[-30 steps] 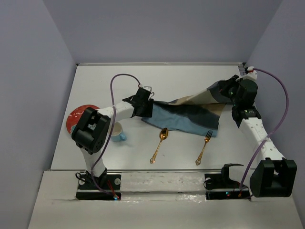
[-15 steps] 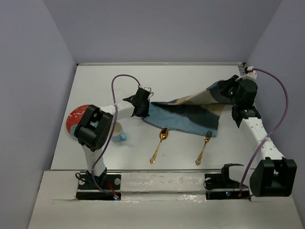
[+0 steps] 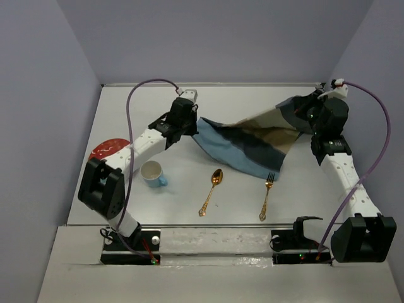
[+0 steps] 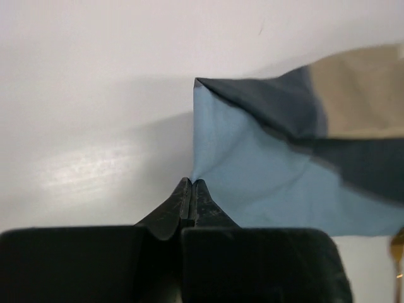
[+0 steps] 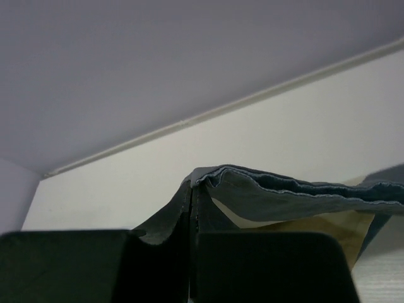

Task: Set the dinner table for one person

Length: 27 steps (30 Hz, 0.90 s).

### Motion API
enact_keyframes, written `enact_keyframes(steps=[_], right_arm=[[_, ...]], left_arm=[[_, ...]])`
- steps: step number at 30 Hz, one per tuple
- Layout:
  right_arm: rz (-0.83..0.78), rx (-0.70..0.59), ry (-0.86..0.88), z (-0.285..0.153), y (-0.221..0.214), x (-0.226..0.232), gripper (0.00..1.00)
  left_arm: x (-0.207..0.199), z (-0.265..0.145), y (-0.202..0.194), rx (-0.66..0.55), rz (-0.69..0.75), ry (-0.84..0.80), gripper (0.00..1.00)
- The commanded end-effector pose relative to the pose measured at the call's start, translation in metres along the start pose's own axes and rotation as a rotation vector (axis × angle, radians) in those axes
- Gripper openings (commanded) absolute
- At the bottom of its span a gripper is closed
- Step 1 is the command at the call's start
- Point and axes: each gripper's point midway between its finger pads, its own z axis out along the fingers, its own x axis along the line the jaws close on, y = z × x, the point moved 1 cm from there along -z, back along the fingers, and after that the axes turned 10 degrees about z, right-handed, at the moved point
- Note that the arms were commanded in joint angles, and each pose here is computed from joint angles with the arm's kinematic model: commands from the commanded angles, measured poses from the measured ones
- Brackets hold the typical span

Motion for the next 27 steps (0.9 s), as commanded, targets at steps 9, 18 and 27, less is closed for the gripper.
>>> enact_keyframes(steps=[9, 18, 27], right_arm=[[-0.051, -0.2, 0.231, 0.049, 0.121, 0.102, 0.0], [-0.144, -0.386, 0.554, 0.041, 0.204, 0.199, 0.0], [-0.124, -0.238, 0.463, 0.046, 0.132, 0.144, 0.0]], left_arm=[[0.052, -0.09, 0.25, -0.493, 0.009, 0.212, 0.0], [0.104, -0.197, 0.374, -0.863, -0.113, 0.29, 0.0], [0.118, -0.184, 0.349, -0.737, -0.083, 0.321, 0.0]])
